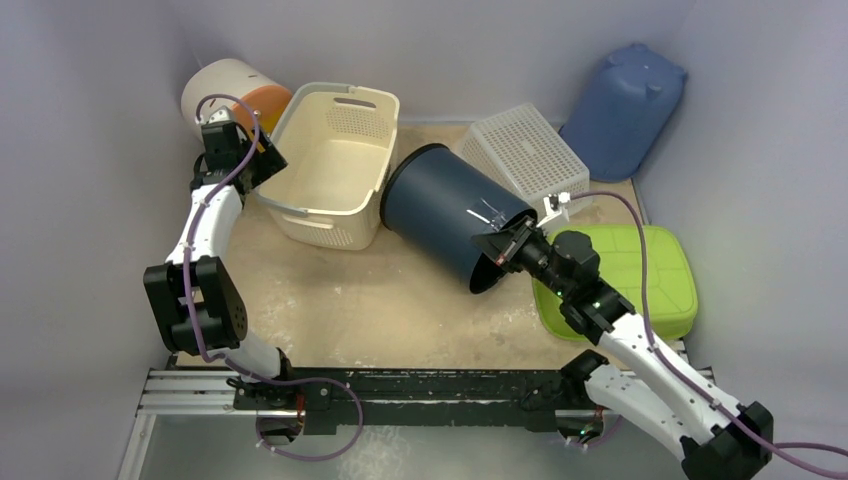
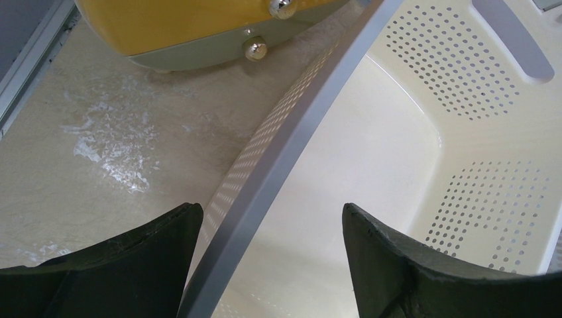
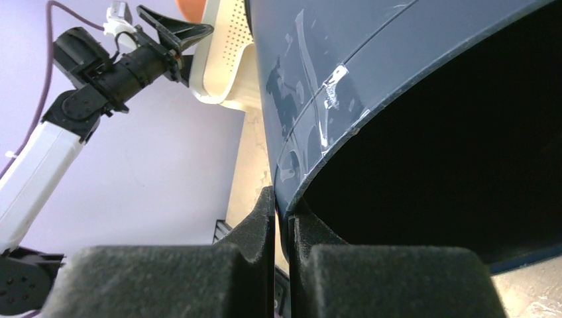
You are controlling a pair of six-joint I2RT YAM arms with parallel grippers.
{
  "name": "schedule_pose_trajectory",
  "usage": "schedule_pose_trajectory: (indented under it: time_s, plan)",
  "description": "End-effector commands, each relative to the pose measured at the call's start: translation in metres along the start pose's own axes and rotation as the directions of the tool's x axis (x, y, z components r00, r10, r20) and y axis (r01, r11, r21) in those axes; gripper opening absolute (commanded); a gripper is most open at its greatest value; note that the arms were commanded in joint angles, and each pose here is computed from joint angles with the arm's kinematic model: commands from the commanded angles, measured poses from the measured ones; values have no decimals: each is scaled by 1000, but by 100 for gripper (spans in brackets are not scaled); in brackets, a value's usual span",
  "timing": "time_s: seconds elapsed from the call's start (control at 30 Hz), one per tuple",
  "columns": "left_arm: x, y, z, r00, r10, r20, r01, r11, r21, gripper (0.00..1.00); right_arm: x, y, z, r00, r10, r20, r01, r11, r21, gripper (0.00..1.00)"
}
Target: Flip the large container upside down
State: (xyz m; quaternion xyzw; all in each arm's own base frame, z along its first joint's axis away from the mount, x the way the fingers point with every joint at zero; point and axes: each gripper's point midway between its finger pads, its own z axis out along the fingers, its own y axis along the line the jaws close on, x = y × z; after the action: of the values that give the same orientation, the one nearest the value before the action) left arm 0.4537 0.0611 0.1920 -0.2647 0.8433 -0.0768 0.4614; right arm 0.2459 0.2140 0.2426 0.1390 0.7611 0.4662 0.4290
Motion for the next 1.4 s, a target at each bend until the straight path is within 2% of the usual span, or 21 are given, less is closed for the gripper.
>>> schedule_pose_trajectory:
  time_s: [0.0,0.23,0.4,0.53,0.67,0.73,1.07,1.23,1.37]
  plan:
    - [-30,-13,-11,996,4,85,-7,999,42,77,-24,36,-20,994,-37,99,51,989,-138,0]
    - [-32,-14,-10,996,5,87,-8,999,40,77,-33,92,-53,992,-83,92,108,945,-309,0]
    - [-31,-13,-11,996,5,87,-9,999,39,77,-41,133,-65,988,-93,127,143,867,-478,0]
    - [-32,-13,-14,996,8,89,-12,999,38,77,-40,146,-68,989,-59,139,130,802,-583,0]
    - [-33,-14,-16,996,9,92,-12,999,40,77,-17,147,-72,999,-4,32,26,702,-712,0]
    - [-34,-15,-16,995,8,95,-12,999,40,77,-10,148,-73,1000,5,-12,-12,674,-739,0]
    - [-35,-15,-19,995,9,97,-13,999,40,77,13,189,-115,963,-168,-212,-110,472,-875,0]
    - [-36,-15,-22,995,10,104,-14,999,39,77,25,182,-106,943,-163,-291,-203,410,-889,0]
    - [-36,-12,-24,994,19,105,-22,999,24,77,50,168,-97,899,-177,-401,-314,378,-871,0]
